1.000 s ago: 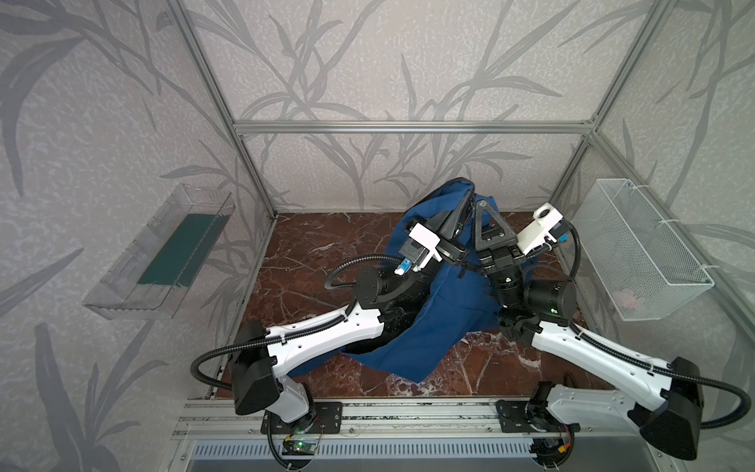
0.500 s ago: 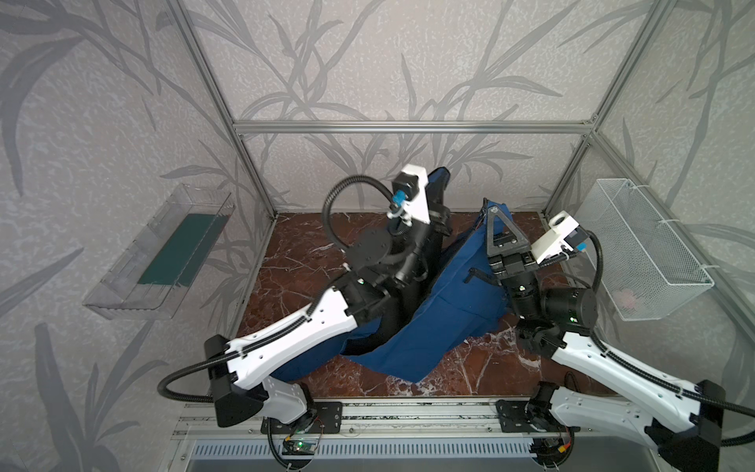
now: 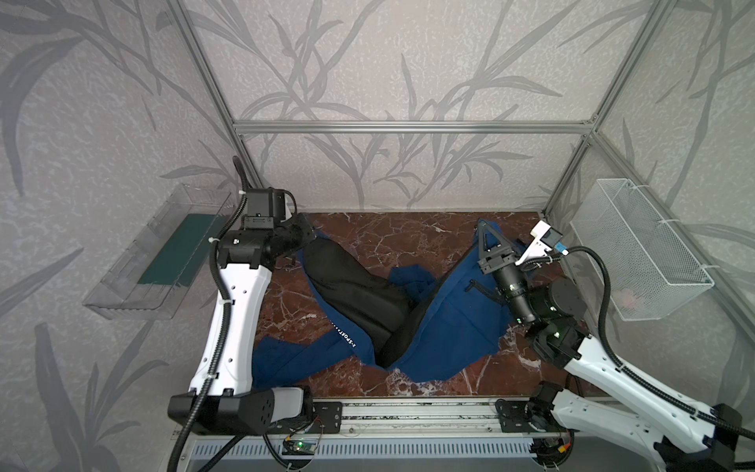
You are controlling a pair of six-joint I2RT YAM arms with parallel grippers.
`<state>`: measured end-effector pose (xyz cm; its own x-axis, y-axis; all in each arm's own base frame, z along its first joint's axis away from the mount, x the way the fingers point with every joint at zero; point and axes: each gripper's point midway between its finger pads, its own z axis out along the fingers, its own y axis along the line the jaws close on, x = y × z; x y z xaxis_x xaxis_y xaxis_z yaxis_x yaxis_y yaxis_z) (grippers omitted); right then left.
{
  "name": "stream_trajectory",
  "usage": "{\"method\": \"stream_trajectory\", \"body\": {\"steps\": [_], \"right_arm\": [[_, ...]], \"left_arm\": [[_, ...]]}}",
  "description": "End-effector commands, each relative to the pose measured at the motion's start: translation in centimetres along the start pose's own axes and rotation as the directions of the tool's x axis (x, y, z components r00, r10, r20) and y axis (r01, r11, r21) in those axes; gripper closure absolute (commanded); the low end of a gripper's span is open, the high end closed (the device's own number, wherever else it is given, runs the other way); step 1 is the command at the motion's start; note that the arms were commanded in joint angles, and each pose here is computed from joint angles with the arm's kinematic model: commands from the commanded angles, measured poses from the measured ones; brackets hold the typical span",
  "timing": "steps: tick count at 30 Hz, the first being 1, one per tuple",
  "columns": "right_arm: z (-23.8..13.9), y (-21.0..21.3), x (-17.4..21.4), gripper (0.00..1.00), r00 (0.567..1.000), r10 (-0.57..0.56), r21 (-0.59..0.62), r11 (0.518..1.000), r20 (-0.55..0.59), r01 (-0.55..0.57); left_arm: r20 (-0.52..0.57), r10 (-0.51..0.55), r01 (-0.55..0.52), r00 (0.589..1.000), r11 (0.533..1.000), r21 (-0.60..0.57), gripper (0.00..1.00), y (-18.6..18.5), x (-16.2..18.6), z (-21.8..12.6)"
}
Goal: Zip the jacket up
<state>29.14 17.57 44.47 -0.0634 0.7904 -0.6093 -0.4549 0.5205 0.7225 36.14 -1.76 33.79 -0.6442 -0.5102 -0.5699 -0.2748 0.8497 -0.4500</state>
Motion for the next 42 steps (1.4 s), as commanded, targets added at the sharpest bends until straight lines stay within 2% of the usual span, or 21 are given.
{"method": "stream_trajectory", "body": {"steps": [1, 3, 5, 8, 10, 11, 14, 15, 17, 19, 21, 22, 24, 26, 27, 30, 32, 35, 36, 38, 42], "right_arm": [[4.0, -1.7, -1.5, 1.00, 0.993, 0.108, 0.067, 0.992, -0.055, -0.104], [7.5, 1.6, -2.6, 1.00, 0.988, 0.110, -0.053, 0.992, -0.108, -0.116], [10.3, 6.2, -4.6, 1.00, 0.983, 0.079, -0.179, 0.978, -0.164, -0.108], [12.5, 13.9, -7.7, 1.00, 0.978, 0.034, -0.375, 0.920, -0.208, -0.112], [12.7, 19.1, -9.5, 1.00, 0.970, -0.003, -0.511, 0.850, -0.242, -0.125], [11.7, 22.9, -10.6, 1.00, 0.971, -0.034, -0.642, 0.755, -0.238, -0.130], [7.8, 30.3, -12.6, 1.00, 0.978, -0.096, -0.858, 0.500, -0.187, -0.115], [6.4, 31.4, -13.5, 1.00, 0.985, -0.081, -0.885, 0.456, -0.150, -0.097], [4.3, 32.0, -15.2, 1.00, 0.993, -0.042, -0.924, 0.371, -0.114, -0.090], [3.4, 31.8, -14.9, 1.00, 0.976, -0.118, -0.906, 0.404, -0.185, -0.123], [3.7, 31.0, -10.7, 1.00, 0.917, -0.219, -0.830, 0.529, -0.335, -0.177], [3.2, 30.8, -8.6, 1.00, 0.897, -0.283, -0.803, 0.585, -0.339, -0.119], [3.4, 27.1, -4.4, 1.00, 0.833, -0.396, -0.624, 0.777, -0.385, 0.081], [3.5, 24.2, -4.4, 1.00, 0.811, -0.345, -0.496, 0.865, -0.473, 0.079], [3.4, 22.4, -4.3, 1.00, 0.815, -0.307, -0.419, 0.904, -0.491, 0.087], [2.4, 14.0, -3.5, 1.00, 0.898, -0.086, -0.146, 0.989, -0.431, 0.024], [0.0, 6.5, -2.6, 1.00, 0.910, 0.025, 0.065, 0.998, -0.414, 0.003], [-4.9, -1.3, -0.7, 1.00, 0.919, 0.125, 0.284, 0.959, -0.374, -0.015], [-6.5, -3.5, -0.4, 1.00, 0.928, 0.149, 0.343, 0.939, -0.342, -0.024], [-9.2, -7.0, 0.3, 1.00, 0.937, 0.185, 0.439, 0.897, -0.296, -0.039], [-11.2, -11.0, 4.1, 1.00, 0.910, 0.291, 0.512, 0.853, -0.296, -0.106]], "left_arm": [[-0.028, -0.023, 0.027, 0.999, 0.991, 0.132, 1.00, -3.5, -4.3, 2.4], [0.060, -0.031, 0.011, 0.998, 0.953, 0.304, 1.00, -9.1, -10.2, 1.7], [0.178, -0.060, -0.040, 0.982, 0.858, 0.511, 1.00, -14.5, -15.5, -0.9], [0.394, -0.220, -0.137, 0.892, 0.700, 0.701, 1.00, -17.9, -21.9, -8.2], [0.514, -0.259, -0.241, 0.818, 0.657, 0.715, 1.00, -18.5, -24.0, -12.7], [0.614, -0.248, -0.340, 0.749, 0.651, 0.679, 1.00, -18.9, -24.4, -15.8], [0.786, -0.318, -0.452, 0.530, 0.679, 0.579, 1.00, -17.4, -25.1, -22.6], [0.837, -0.294, -0.457, 0.461, 0.730, 0.509, 1.00, -16.6, -25.4, -24.8], [0.894, -0.283, -0.496, 0.348, 0.754, 0.431, 1.00, -16.0, -25.7, -29.1], [0.886, -0.344, -0.516, 0.311, 0.721, 0.461, 1.00, -15.7, -25.9, -31.9], [0.847, -0.370, -0.513, 0.382, 0.677, 0.528, 1.00, -15.9, -25.4, -31.9], [0.831, -0.354, -0.515, 0.430, 0.659, 0.548, 1.00, -16.4, -25.0, -31.1], [0.744, -0.308, -0.460, 0.593, 0.629, 0.627, 1.00, -17.0, -23.6, -27.3], [0.643, -0.235, -0.375, 0.729, 0.649, 0.662, 1.00, -16.8, -21.1, -23.0], [0.587, -0.194, -0.336, 0.786, 0.663, 0.669, 1.00, -16.6, -19.3, -20.0], [0.477, -0.094, -0.265, 0.874, 0.731, 0.629, 1.00, -15.4, -11.7, -14.0], [0.369, -0.003, -0.234, 0.929, 0.768, 0.596, 1.00, -14.8, -5.8, -10.0], [0.042, 0.132, -0.135, 0.990, 0.846, 0.515, 1.00, -12.8, 5.2, -2.7], [-0.095, 0.159, -0.104, 0.983, 0.897, 0.429, 1.00, -10.8, 9.3, -0.3], [-0.320, 0.182, -0.073, 0.930, 0.944, 0.323, 1.00, -7.6, 16.2, 1.9], [-0.431, 0.171, -0.170, 0.886, 0.985, 0.042, 1.00, -0.1, 21.9, 1.0]]}}
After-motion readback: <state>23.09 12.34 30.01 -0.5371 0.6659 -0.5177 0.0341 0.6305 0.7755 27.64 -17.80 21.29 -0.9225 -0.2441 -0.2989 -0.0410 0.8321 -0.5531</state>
